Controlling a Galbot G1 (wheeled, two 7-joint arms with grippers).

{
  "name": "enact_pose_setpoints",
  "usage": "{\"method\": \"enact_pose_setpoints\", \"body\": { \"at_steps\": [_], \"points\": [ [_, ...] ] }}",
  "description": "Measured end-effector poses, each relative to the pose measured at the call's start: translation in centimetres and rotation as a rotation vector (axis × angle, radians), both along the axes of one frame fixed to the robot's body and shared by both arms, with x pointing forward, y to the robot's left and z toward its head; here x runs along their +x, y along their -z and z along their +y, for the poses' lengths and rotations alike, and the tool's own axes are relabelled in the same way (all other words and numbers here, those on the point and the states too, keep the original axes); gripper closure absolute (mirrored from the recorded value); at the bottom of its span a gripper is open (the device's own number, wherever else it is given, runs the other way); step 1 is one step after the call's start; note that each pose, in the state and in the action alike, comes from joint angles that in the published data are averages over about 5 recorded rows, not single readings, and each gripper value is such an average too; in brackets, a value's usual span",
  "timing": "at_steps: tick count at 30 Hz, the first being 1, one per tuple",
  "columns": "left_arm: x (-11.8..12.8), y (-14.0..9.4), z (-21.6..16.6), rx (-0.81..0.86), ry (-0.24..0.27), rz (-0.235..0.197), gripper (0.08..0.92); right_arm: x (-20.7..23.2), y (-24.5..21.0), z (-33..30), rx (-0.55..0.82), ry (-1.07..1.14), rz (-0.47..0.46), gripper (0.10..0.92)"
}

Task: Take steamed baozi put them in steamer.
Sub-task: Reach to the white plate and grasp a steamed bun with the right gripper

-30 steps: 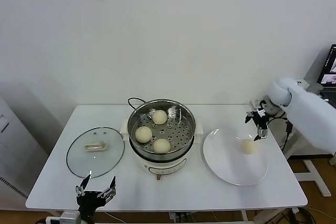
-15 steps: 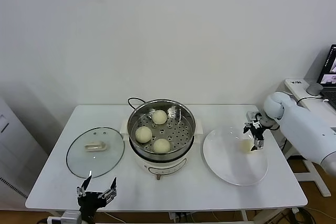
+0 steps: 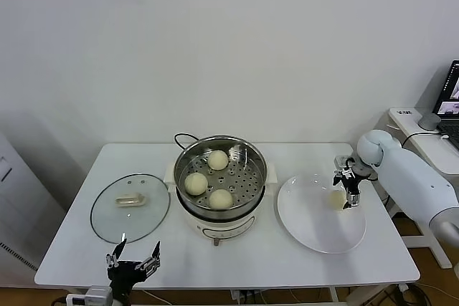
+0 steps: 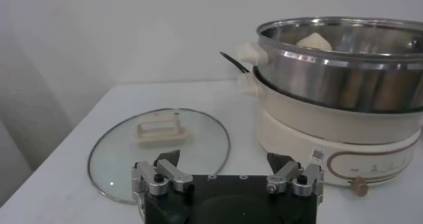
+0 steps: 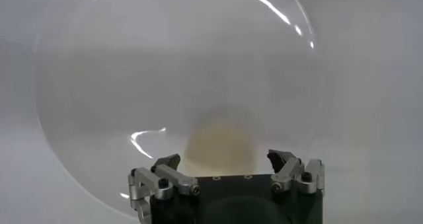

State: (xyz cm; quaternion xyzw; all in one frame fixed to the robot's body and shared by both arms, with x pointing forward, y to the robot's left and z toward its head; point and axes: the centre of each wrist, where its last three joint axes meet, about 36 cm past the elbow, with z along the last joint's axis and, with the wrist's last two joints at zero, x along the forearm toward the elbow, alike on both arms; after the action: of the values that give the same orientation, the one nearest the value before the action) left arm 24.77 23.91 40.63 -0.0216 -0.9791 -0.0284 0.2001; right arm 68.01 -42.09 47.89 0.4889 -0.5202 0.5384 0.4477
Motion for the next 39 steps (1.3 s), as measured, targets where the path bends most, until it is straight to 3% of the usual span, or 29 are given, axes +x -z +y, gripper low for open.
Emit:
{"method": "enact_pose_setpoints", "body": {
  "at_steps": [25,39],
  "points": [
    [0.3,0.5,0.1,0.000,-0.004,0.009,0.177,0.2,2.2,0.4,-0.016,0.017,-0.005,0.210],
    [0.7,0.6,0.2,0.001,-0.004,0.009,0.177,0.4,1.2,0.2,-0.013,0.032,-0.005,0.577]
  ]
}}
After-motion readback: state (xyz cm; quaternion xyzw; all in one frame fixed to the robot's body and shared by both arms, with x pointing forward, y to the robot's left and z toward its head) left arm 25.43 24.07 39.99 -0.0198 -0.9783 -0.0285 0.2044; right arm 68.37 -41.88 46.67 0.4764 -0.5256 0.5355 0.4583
